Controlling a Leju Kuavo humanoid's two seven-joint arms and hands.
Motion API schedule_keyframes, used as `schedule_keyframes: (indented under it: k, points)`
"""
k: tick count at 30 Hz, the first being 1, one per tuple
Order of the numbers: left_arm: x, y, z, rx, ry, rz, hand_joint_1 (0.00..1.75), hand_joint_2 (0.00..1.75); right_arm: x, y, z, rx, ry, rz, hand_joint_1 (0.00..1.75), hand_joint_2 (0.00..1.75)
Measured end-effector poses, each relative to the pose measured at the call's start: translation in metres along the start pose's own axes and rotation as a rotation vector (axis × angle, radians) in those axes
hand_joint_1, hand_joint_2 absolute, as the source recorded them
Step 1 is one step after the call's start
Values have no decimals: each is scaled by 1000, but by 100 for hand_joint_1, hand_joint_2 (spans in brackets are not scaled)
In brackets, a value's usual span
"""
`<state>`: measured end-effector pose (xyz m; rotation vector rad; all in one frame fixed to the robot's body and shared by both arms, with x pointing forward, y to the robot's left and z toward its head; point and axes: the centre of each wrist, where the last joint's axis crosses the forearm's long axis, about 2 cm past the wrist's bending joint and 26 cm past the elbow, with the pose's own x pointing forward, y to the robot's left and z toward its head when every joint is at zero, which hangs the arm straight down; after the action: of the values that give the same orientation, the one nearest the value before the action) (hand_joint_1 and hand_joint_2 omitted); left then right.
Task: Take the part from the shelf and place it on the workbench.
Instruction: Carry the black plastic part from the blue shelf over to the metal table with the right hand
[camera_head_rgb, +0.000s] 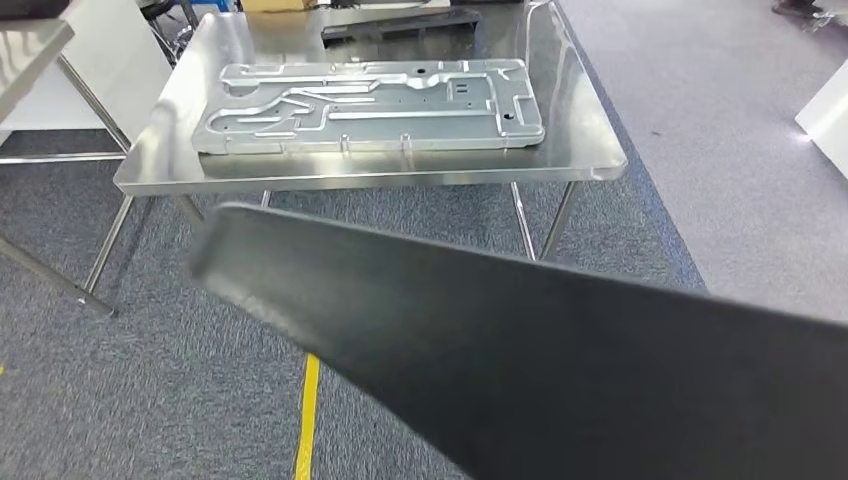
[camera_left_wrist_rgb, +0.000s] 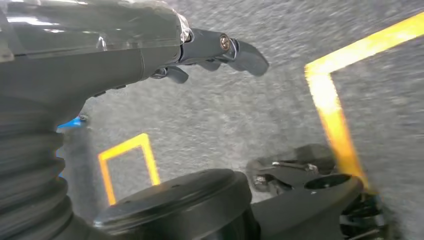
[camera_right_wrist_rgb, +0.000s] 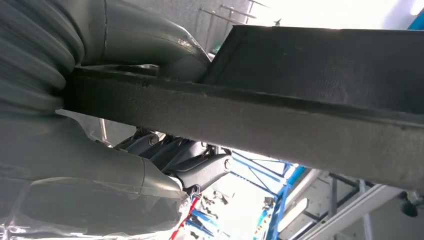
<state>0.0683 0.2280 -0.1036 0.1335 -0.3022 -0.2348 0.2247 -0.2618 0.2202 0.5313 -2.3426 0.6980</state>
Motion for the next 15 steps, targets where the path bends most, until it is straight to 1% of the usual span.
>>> schedule_keyframes:
  k: [4, 15]
  points:
    - [6, 2, -1, 4, -15, 8, 0, 175, 0, 0, 0, 1, 0, -1, 140, 175]
    - [1, 0, 0, -7, -3, 19, 0, 175, 1, 0, -3, 6, -12, -1, 140, 175]
